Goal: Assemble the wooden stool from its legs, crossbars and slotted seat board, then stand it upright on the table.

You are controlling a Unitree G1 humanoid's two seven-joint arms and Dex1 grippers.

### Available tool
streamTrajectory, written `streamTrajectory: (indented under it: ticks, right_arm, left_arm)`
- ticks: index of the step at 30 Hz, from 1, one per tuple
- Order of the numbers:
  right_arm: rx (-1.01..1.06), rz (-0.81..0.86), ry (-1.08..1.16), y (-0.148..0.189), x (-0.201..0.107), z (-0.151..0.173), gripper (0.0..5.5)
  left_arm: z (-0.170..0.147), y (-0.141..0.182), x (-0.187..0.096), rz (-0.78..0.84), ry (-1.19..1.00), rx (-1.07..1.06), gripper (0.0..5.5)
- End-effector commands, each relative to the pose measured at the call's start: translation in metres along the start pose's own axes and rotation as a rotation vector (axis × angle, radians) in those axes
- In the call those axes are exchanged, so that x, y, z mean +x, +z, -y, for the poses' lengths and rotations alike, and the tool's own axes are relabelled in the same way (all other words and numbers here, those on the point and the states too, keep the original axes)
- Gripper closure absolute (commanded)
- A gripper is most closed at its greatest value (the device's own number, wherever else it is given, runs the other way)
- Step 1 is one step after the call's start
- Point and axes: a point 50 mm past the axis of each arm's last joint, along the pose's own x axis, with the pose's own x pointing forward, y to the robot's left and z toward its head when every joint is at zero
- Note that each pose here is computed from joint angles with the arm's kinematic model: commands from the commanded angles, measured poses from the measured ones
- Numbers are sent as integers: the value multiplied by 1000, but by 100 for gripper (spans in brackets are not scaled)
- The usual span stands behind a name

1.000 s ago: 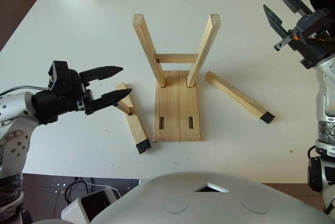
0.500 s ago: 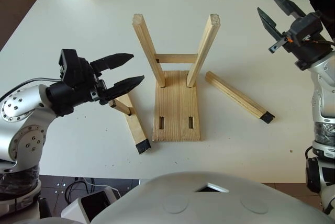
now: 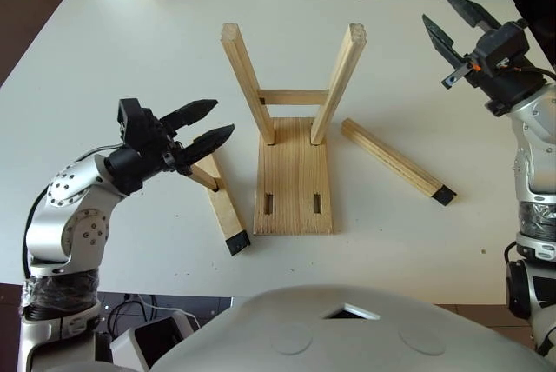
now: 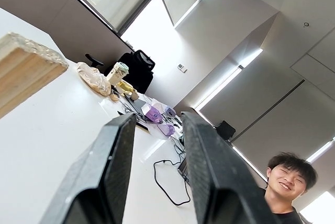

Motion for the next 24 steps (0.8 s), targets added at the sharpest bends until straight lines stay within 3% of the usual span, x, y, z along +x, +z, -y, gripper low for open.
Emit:
streamTrajectory:
  ticks: [1,4,9,17,24]
  right_arm:
    - [-10,3,-9,3,-1,1,393]
    - [-9,0,-25,4,-4,2,393]
    - [-2,-18,-51,3,-11,-1,393]
    - [8,-35,-63,3,-14,-7,393]
    - [12,-37,-60,2,-14,-9,393]
  left_arm:
    - [20,64,24,59,-139,175,236]
    - [53,55,28,-103,-279,162,236]
    - [93,-20,1,-424,-304,-54,236]
    - [106,-81,-50,-644,-300,-217,236]
    - [90,-103,-74,-743,-260,-222,236]
